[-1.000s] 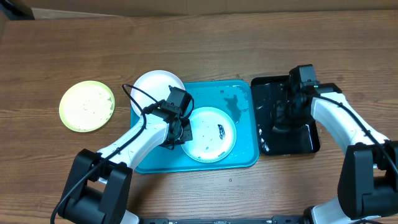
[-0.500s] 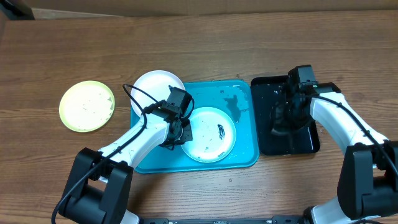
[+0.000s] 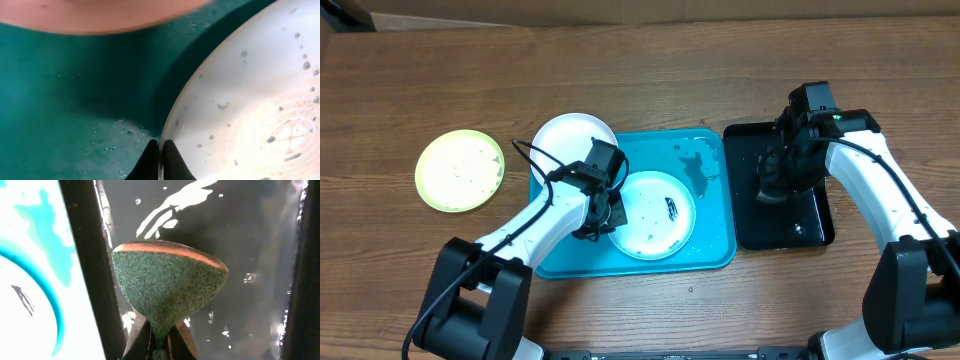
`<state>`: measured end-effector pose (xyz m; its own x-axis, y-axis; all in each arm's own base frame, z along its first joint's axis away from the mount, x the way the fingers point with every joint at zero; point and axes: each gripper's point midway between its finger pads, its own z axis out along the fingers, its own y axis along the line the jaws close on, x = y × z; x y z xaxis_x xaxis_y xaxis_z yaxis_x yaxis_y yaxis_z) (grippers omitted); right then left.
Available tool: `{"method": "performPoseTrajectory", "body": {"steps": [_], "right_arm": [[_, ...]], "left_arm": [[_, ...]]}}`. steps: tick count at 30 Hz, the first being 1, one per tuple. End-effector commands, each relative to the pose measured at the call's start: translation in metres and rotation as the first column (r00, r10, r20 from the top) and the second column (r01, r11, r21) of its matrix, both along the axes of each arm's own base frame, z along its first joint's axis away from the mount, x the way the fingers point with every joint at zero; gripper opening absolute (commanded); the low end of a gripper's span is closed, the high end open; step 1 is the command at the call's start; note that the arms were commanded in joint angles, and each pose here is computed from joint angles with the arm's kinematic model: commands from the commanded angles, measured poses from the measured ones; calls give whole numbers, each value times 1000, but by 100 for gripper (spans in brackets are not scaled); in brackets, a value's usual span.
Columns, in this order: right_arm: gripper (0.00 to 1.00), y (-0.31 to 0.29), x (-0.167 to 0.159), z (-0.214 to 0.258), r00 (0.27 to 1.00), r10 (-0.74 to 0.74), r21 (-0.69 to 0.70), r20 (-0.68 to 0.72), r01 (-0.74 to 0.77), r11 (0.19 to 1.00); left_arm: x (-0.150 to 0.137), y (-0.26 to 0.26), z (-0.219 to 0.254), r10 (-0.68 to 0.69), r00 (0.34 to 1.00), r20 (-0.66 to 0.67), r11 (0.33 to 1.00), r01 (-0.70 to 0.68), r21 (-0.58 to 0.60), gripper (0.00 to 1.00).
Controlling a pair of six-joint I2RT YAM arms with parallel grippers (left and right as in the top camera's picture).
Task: Clean dirty plates on tray and stack at the side
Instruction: 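Lift the sponge with right gripper and bring it over the plate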
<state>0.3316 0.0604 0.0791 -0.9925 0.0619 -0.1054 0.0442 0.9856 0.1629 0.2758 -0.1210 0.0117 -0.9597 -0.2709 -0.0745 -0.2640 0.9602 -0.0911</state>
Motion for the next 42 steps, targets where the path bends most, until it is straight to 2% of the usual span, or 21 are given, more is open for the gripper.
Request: {"method": "performPoseTrajectory", "body": {"steps": [1,14,22,26,33,35,38,42], "right_arm": [[4,8,1,8,1000,13,36,22,-13,999],[4,7,-7,5,999,39,29,-7,-39,999],[4,3,-25,-19,997,40,15,-59,-40,999],[4,4,-22,-5,998,40,19,-53,-40,999],[4,33,5,70,996,66,166,57,-74,983],[4,65,6,91,990,113,297,90,-135,945],[4,97,-2,98,979,177,385,102,-203,900],[4,134,-14,98,950,283,373,134,-313,874]], "left_arm": [[4,8,-1,65,998,-4,998,-64,15,4],[9,1,0,55,998,14,998,-54,-21,4],[9,1,0,48,999,15,999,-48,-20,4],[9,1,0,40,999,15,999,-40,-20,4],[9,1,0,25,1000,15,999,-25,-20,4],[10,-2,0,24,1000,18,999,-24,-31,4],[11,-3,0,23,999,22,999,-23,-40,4],[11,-3,0,23,999,22,999,-22,-40,4]]}}
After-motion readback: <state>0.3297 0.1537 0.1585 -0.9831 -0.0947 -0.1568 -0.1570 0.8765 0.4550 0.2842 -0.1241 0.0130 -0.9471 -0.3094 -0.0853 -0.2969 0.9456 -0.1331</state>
